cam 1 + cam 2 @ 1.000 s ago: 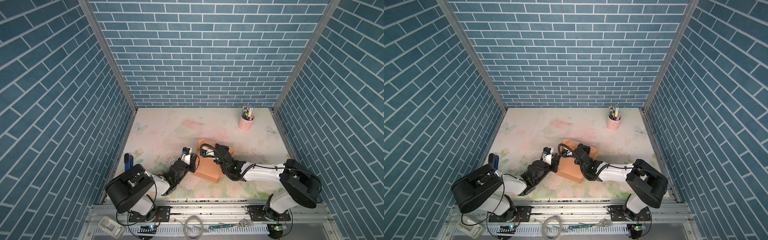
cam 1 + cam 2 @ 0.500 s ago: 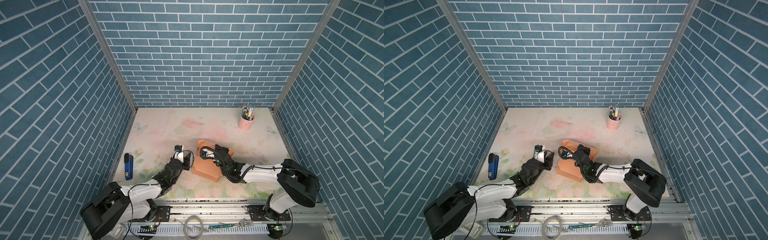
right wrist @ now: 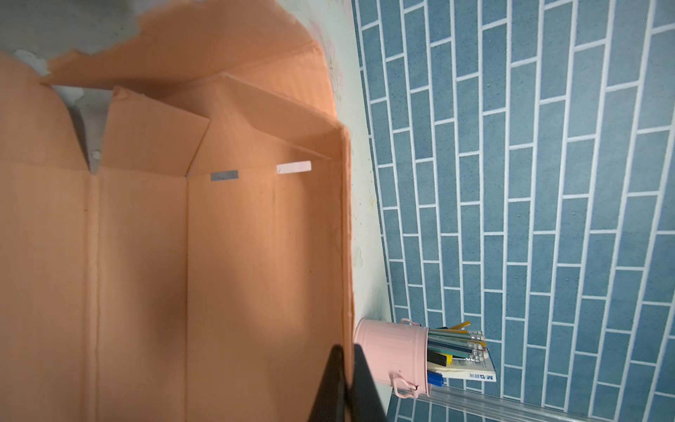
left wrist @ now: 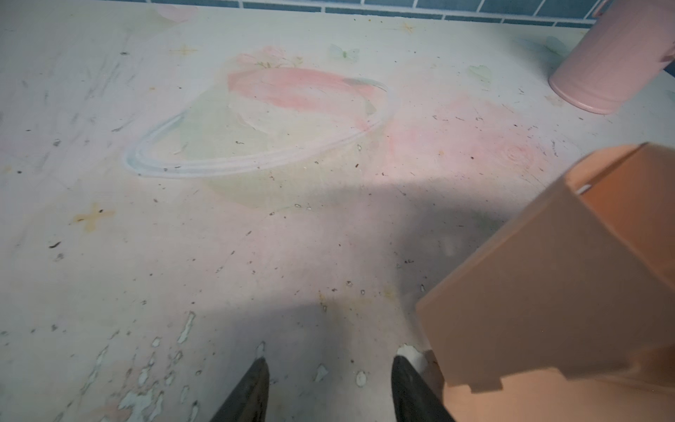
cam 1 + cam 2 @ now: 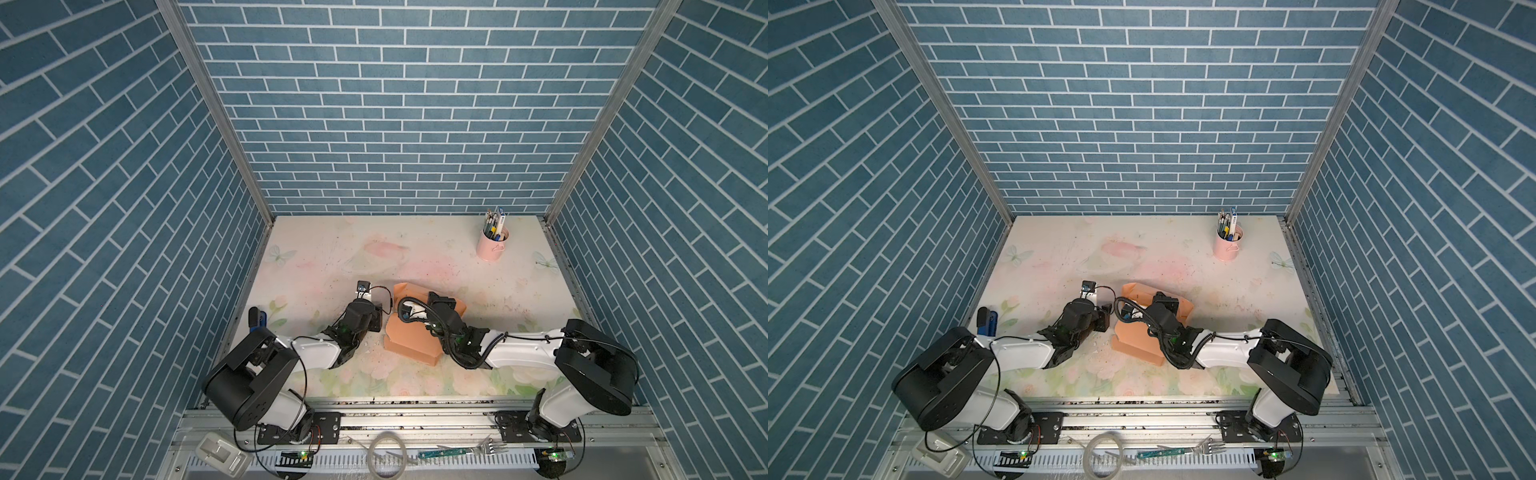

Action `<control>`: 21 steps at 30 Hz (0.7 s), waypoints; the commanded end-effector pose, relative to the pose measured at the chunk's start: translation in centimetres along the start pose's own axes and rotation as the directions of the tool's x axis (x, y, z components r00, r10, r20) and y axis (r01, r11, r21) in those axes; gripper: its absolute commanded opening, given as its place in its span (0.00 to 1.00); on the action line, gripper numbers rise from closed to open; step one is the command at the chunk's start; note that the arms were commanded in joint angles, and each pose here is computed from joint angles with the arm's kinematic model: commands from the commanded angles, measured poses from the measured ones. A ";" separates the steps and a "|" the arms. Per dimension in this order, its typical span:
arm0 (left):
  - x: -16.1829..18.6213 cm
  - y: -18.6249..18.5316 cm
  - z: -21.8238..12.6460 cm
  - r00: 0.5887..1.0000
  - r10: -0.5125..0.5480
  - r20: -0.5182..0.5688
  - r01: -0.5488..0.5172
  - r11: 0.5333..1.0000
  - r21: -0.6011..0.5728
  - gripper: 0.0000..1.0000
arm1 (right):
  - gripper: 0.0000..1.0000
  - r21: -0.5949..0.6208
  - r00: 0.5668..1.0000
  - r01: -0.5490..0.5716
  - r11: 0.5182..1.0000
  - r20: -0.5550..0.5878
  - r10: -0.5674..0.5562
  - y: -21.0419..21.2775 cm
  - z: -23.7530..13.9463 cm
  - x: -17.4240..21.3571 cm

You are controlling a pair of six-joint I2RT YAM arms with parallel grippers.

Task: Fold the paper box

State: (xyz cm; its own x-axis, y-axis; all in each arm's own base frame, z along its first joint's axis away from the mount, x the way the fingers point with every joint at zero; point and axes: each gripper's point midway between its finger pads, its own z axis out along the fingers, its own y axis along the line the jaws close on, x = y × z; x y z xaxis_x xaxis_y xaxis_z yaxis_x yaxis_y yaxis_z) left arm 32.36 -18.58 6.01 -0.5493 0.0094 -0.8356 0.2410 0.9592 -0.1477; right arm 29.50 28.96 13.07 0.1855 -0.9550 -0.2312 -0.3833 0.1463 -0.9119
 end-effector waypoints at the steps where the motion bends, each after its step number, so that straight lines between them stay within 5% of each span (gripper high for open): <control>1: -1.2 -1.9 0.9 0.999 0.036 0.026 -0.038 0.994 0.105 0.56 | 0.07 -0.005 1.000 0.019 1.000 -0.008 -0.019 0.2 -0.3 0.2; 8: -1.0 -4.8 1.5 0.997 0.057 0.049 -0.069 0.960 0.273 0.56 | 0.07 -0.017 1.000 0.017 1.000 -0.009 -0.017 0.5 -0.1 0.1; 21: -0.5 -5.8 0.4 0.997 0.043 0.065 -0.063 0.934 0.352 0.54 | 0.07 -0.047 0.998 0.049 0.998 -0.031 -0.051 1.0 0.1 0.7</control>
State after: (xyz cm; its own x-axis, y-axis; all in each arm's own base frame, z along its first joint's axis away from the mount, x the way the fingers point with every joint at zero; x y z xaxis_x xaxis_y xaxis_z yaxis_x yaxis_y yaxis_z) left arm 31.84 -24.15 6.60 -0.5010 0.0408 -0.8645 0.5190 0.8135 -0.2624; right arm 29.25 28.50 12.08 0.1789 -0.9648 -0.1925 -0.4091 0.1050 -0.9064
